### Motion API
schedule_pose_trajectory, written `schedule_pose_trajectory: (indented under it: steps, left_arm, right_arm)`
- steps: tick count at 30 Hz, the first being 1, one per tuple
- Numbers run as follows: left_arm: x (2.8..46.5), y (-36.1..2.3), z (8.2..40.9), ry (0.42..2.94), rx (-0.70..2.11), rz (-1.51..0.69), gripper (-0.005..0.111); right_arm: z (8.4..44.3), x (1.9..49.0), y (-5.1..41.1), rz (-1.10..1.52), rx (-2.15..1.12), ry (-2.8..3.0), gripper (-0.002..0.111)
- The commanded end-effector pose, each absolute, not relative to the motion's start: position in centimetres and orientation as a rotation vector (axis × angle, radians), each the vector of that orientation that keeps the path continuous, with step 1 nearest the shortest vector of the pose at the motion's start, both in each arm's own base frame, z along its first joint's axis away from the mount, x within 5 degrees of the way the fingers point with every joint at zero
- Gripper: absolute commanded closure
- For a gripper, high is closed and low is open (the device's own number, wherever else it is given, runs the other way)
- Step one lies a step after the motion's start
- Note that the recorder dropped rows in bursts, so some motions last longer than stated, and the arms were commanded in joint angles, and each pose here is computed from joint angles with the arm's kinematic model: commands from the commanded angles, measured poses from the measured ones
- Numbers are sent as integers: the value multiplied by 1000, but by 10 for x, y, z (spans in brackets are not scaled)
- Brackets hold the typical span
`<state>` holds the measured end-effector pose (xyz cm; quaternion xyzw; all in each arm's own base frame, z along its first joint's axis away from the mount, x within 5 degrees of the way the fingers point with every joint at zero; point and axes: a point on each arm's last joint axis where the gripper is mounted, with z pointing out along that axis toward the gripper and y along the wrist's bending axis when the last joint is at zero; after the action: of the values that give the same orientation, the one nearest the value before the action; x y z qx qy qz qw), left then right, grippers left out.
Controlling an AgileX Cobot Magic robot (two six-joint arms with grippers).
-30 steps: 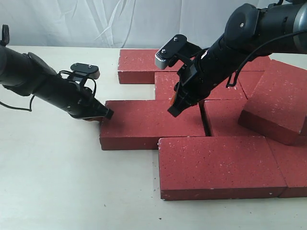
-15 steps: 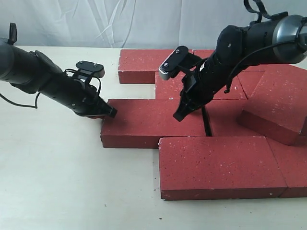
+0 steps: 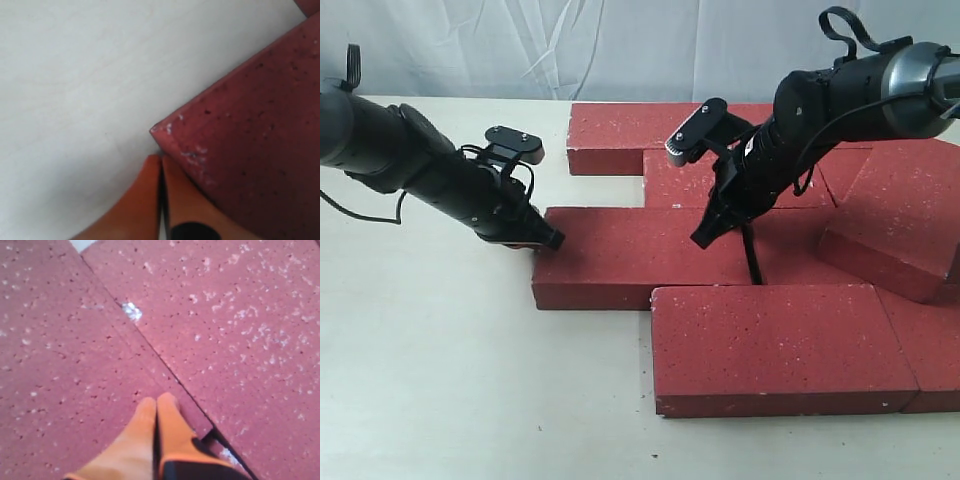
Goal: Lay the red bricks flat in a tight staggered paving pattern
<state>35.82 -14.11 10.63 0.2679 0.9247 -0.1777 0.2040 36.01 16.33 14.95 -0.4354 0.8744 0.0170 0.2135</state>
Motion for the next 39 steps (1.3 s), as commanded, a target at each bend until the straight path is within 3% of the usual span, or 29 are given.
schedule_pose_trajectory:
  steps: [1, 8, 17, 39]
  left_arm:
    - [343, -159, 100, 2641, 835, -656, 107]
    - [346, -159, 100, 2631, 804, -635, 107]
    - [349, -158, 100, 2620, 775, -609, 107]
    - [362, -126, 99, 2641, 660, -545, 107]
  right_arm:
    - [150, 365, 161, 14, -1175, 2390, 109]
    - [192, 348, 159, 122, -1060, 2446, 109]
    - [181, 349, 158, 75, -1142, 2460, 109]
    - [195, 350, 158, 91, -1068, 2422, 109]
